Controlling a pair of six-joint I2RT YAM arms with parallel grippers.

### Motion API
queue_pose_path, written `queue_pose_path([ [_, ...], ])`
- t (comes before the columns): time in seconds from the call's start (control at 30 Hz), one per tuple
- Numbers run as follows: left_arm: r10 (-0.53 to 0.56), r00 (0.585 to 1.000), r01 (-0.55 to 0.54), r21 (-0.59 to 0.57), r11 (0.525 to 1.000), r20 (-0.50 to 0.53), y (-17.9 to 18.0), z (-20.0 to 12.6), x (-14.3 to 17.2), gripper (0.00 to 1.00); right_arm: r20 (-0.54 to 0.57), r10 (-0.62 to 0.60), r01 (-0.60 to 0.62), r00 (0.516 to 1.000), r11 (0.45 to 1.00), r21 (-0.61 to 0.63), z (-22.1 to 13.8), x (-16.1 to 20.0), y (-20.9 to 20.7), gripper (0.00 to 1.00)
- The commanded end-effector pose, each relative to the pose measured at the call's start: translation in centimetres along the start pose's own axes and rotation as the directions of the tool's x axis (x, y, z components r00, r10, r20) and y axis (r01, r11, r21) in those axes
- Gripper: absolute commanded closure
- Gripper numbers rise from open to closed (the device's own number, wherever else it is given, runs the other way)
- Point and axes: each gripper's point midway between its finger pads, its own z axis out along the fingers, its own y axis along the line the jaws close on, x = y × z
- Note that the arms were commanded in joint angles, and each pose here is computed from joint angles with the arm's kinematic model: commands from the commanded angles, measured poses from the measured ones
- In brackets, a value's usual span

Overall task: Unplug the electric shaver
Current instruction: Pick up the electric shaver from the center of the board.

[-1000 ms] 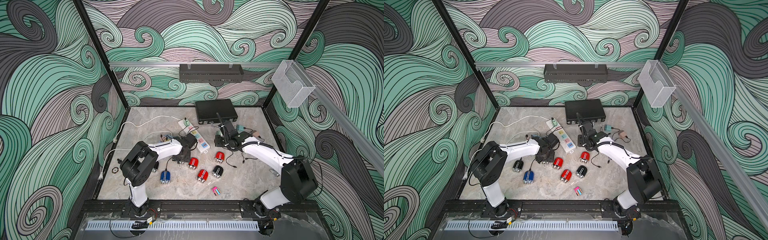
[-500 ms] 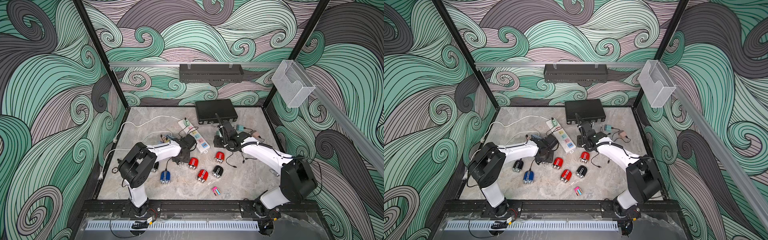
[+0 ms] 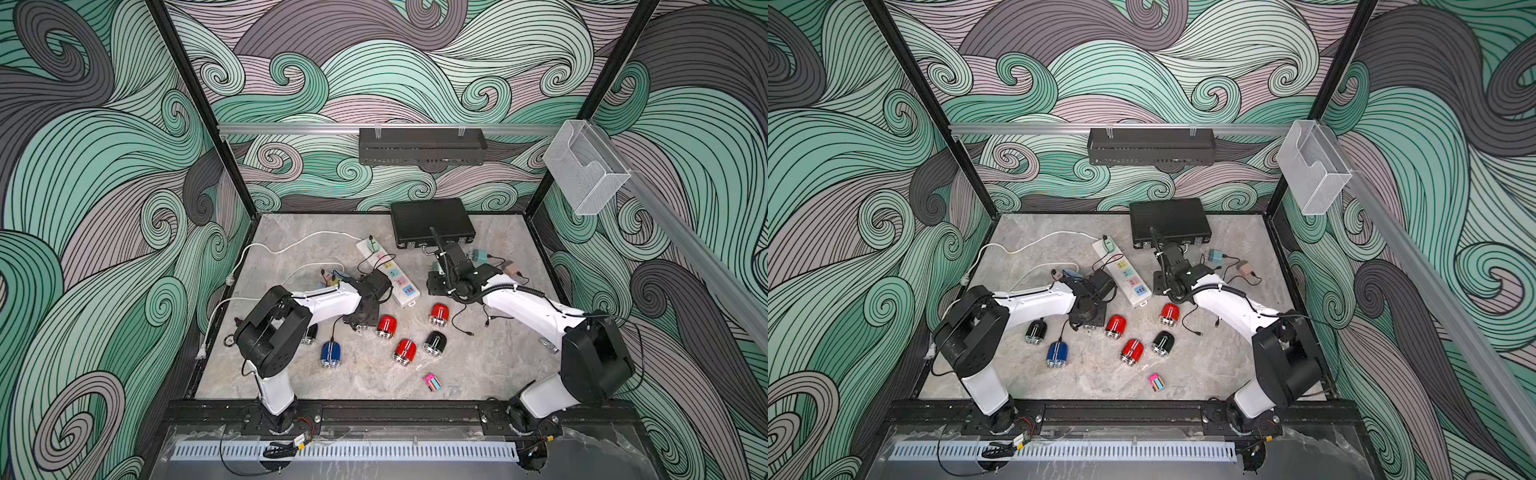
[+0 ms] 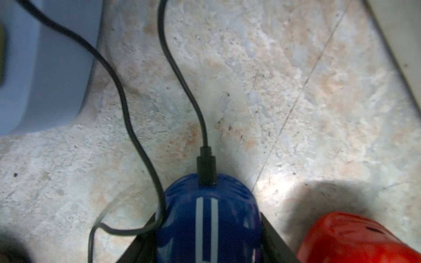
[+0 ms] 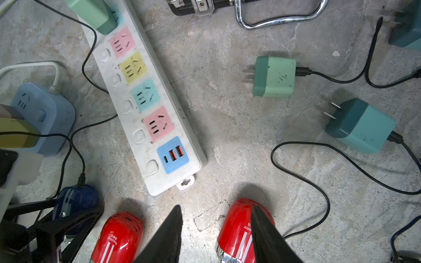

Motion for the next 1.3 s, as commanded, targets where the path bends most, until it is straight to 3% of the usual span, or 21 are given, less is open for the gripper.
queue_pose_path([
  [0.0,0.022,1.000,-0.022,0.023,1.000,0.005,-0.3,-0.8,0.0,0.95,0.005,0.003,-0.003,1.000,1.000,-0.004,-0.4,-0.5,0.4,0.51],
  [0.07,0.026,1.000,-0.026,0.030,0.999,0.003,-0.4,-0.9,0.0,1.00,0.006,0.005,-0.005,1.000,1.000,-0.006,-0.4,-0.5,0.5,0.50],
  [0.4,0.027,0.999,-0.031,0.095,0.995,0.037,-1.2,-2.4,-0.4,1.00,-0.001,0.014,-0.014,1.000,0.999,-0.038,-0.3,-0.2,0.9,0.50],
  [0.8,0.017,0.993,-0.041,0.206,0.978,0.120,-2.2,-5.9,-1.6,1.00,-0.034,0.035,-0.040,0.999,0.984,-0.172,-0.5,0.0,3.4,0.50],
  [1.27,0.025,0.979,-0.088,0.316,0.945,0.201,-3.2,-8.1,-1.8,1.00,-0.089,0.056,-0.092,0.994,0.879,-0.468,-1.0,-0.2,9.6,0.50],
])
